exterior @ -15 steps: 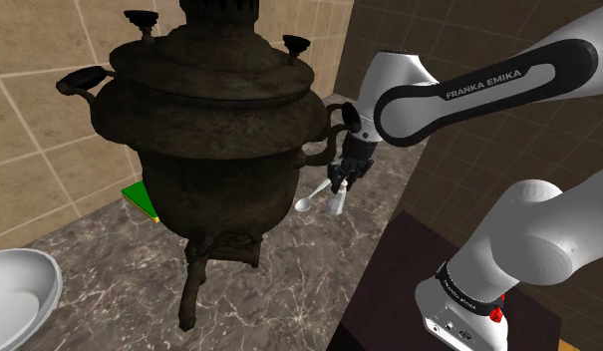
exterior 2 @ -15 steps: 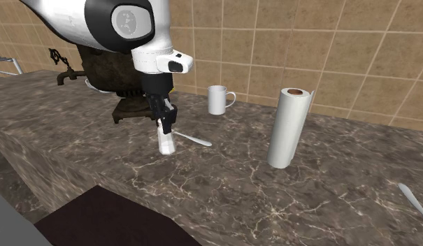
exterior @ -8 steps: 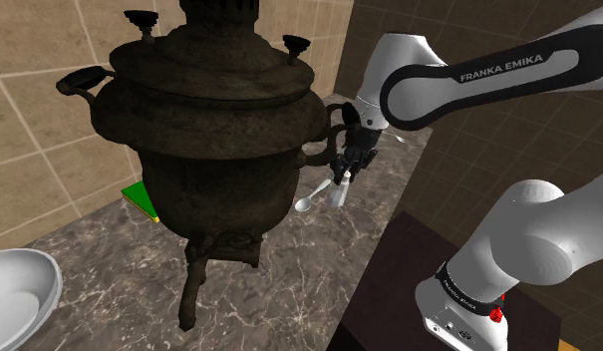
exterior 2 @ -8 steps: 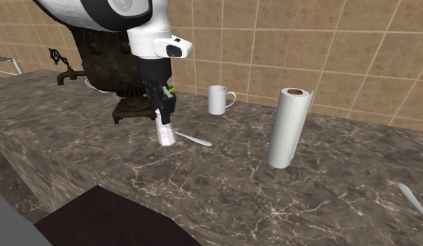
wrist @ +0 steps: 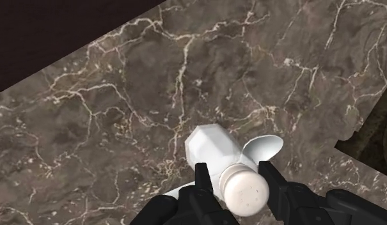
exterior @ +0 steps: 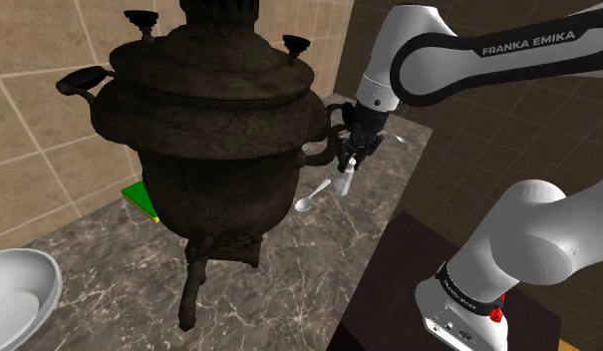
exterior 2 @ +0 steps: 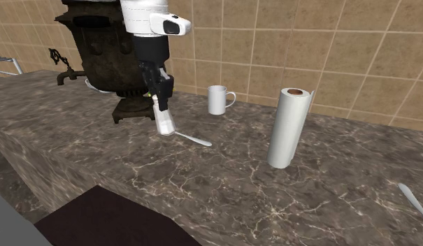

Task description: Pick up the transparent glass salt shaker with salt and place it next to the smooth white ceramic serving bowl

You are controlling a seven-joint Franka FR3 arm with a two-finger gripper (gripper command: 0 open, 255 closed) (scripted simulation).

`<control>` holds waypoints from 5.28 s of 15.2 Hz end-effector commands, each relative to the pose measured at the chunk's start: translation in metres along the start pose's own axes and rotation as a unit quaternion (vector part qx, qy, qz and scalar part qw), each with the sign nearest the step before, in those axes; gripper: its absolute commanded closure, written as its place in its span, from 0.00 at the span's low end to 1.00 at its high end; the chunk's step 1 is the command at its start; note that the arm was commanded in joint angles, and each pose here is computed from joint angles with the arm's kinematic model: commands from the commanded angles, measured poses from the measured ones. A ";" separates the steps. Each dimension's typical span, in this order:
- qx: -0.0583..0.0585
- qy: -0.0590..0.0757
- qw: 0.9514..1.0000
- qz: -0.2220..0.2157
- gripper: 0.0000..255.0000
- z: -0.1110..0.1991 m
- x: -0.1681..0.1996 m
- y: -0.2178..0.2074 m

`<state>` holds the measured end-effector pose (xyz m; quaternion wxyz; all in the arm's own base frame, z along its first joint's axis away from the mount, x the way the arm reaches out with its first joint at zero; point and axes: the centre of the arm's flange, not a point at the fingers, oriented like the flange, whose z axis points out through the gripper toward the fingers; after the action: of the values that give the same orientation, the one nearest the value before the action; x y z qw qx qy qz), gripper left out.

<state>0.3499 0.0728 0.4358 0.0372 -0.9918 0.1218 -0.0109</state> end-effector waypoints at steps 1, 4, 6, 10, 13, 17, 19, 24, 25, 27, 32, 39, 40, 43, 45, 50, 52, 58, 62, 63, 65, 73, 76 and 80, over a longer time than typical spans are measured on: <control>0.000 0.000 1.000 0.000 1.00 -0.011 0.001 -0.001; 0.000 0.000 1.000 0.000 1.00 -0.027 0.001 -0.002; 0.000 0.000 1.000 0.000 1.00 -0.037 0.001 -0.003; 0.000 0.000 1.000 0.000 1.00 -0.058 0.001 -0.005; 0.000 0.000 1.000 0.000 1.00 -0.074 0.001 -0.006; 0.000 0.000 1.000 0.000 1.00 -0.095 0.002 -0.008; 0.000 0.000 1.000 0.000 1.00 -0.106 0.002 -0.008; 0.000 0.000 1.000 0.000 1.00 -0.099 -0.011 -0.059; 0.000 0.000 1.000 0.000 1.00 -0.097 -0.014 -0.072; 0.000 0.000 1.000 0.000 1.00 -0.093 -0.020 -0.097; 0.000 0.000 1.000 0.000 1.00 -0.084 -0.036 -0.161; 0.000 0.000 1.000 0.000 1.00 -0.071 -0.058 -0.249; 0.000 0.000 1.000 0.000 1.00 -0.069 -0.061 -0.262; 0.000 0.000 1.000 0.000 1.00 -0.063 -0.070 -0.300; 0.000 0.000 1.000 0.000 1.00 -0.060 -0.077 -0.325; 0.000 0.000 1.000 0.000 1.00 -0.050 -0.092 -0.389; 0.000 0.000 1.000 0.000 1.00 -0.046 -0.099 -0.414; 0.000 0.000 1.000 0.000 1.00 -0.035 -0.117 -0.490; 0.000 0.000 1.000 0.000 1.00 -0.017 -0.122 -0.507; 0.000 0.000 1.000 0.000 1.00 -0.011 -0.122 -0.506; 0.000 0.000 1.000 0.000 1.00 -0.001 -0.122 -0.506; 0.000 0.000 1.000 0.000 1.00 0.041 -0.123 -0.502; 0.000 0.000 1.000 0.000 1.00 0.057 -0.123 -0.501; 0.000 0.000 1.000 0.000 1.00 0.078 -0.123 -0.500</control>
<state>0.3279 0.6051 0.4352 0.0816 -0.9886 0.1256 0.0178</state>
